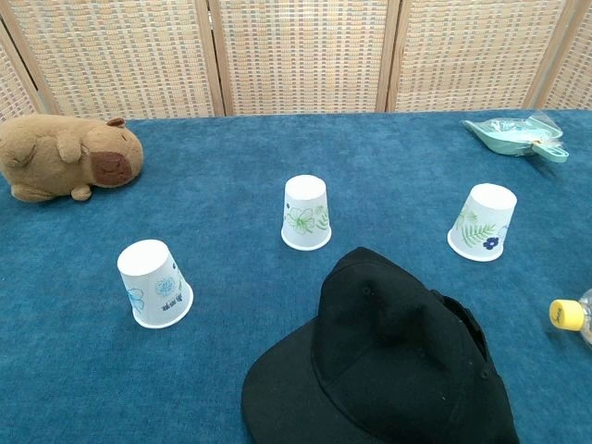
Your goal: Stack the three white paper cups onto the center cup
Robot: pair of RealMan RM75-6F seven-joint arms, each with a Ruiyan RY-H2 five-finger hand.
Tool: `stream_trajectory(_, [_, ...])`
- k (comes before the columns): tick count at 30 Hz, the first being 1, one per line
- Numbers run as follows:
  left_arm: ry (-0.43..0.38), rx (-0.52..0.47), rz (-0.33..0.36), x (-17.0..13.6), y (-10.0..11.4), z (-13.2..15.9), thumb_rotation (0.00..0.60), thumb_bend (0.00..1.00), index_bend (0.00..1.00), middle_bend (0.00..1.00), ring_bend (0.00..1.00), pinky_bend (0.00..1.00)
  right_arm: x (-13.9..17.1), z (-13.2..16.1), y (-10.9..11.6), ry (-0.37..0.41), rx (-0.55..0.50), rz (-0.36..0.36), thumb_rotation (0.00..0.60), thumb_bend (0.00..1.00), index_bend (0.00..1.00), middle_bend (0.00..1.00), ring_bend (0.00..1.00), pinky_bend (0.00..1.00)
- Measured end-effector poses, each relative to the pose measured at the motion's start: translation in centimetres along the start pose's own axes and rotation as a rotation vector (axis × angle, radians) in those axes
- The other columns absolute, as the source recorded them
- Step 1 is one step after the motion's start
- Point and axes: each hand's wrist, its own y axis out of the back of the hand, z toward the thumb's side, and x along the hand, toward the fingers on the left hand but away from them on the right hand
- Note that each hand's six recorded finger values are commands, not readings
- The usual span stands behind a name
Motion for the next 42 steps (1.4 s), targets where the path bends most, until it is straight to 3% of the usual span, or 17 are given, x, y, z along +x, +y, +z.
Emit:
stream_trajectory(5, [-0.065, 0.006, -0.033, 2.5, 0.3, 1.3, 0.600, 0.04, 0.28, 0.00, 0.00, 0.00, -0.1, -0.2, 0.0, -0.006, 0.001, 0.001, 0.600, 0.13, 0.00, 0.00, 0.00, 0.00])
stream_trajectory(14, [-0.135, 0.059, -0.116, 6.9, 0.0, 3.4, 0.600, 0.04, 0.27, 0.00, 0.00, 0.00, -0.2, -0.5, -0.1, -0.018, -0.007, 0.005, 0.600, 0.13, 0.00, 0.00, 0.00, 0.00])
stream_trajectory(22, [-0.175, 0.121, -0.205, 9.8, -2.0, 5.8, 0.600, 0.05, 0.25, 0.00, 0.00, 0.00, -0.4, -1.1, 0.1, -0.034, -0.017, 0.002, 0.600, 0.13, 0.00, 0.00, 0.00, 0.00])
stream_trajectory(42, [-0.226, 0.197, -0.301, 12.4, -6.6, 11.2, 0.600, 0.08, 0.27, 0.00, 0.00, 0.00, -0.5, -2.2, 0.9, -0.054, -0.074, -0.005, 0.600, 0.13, 0.00, 0.00, 0.00, 0.00])
